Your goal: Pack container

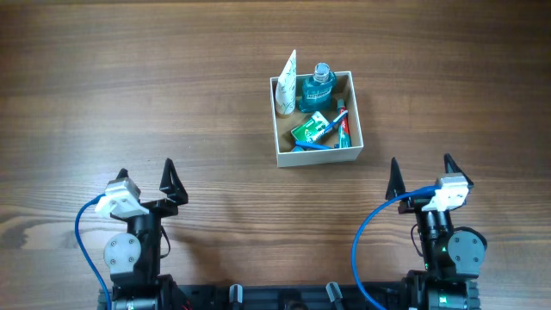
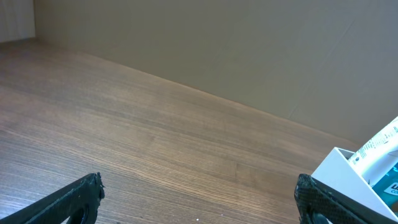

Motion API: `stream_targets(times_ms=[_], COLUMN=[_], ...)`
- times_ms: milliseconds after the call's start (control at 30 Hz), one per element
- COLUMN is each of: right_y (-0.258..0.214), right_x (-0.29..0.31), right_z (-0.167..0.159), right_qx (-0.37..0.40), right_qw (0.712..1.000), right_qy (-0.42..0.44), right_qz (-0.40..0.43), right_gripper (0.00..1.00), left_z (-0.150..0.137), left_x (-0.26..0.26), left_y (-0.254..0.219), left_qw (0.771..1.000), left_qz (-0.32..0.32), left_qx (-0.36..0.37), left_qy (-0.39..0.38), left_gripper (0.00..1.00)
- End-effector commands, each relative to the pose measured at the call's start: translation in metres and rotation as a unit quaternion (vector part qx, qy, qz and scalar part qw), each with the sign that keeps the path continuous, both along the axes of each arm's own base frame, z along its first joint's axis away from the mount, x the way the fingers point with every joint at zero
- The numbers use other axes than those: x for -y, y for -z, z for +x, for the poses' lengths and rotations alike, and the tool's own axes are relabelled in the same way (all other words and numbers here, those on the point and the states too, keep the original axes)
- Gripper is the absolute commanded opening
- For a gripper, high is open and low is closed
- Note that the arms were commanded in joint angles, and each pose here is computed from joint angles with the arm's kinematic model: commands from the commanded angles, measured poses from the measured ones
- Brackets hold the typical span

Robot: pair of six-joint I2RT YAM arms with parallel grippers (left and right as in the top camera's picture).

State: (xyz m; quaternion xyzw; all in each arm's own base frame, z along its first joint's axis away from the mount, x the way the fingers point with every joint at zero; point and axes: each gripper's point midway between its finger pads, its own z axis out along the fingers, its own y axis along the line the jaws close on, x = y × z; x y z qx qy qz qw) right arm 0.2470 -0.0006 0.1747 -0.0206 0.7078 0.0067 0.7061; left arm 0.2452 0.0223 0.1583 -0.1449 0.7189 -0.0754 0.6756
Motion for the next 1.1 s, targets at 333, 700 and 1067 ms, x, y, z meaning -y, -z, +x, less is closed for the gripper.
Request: stream_targets(times_ms=[333,700,1067], right_y=[-0.0012,-0.0010,-0.0007], right_x=[0.0107,0.0108,0.0108], right_z=[-0.0006,-0.0005,-0.0005], right_qx=[0.003,0.003,0.002], right_qw=[0.999,0.999,0.999], right_qy=[0.033,0.033,0.033], right_qz=[0.037,0.037,0.037], right_gripper=[1.00,1.00,1.00], left_z=[0.0001,0.0001,0.0001], left_x=[0.0038,0.0038,0.0038], left_y=[0.0012,0.0012,0.0012], left_qw=[1.000,1.000,1.000], left_qz=[0.010,0.010,0.010], left_qx=[0.001,0.001,0.001], left_qy=[0.011,0.011,0.011], left_gripper=[1.00,1.00,1.00])
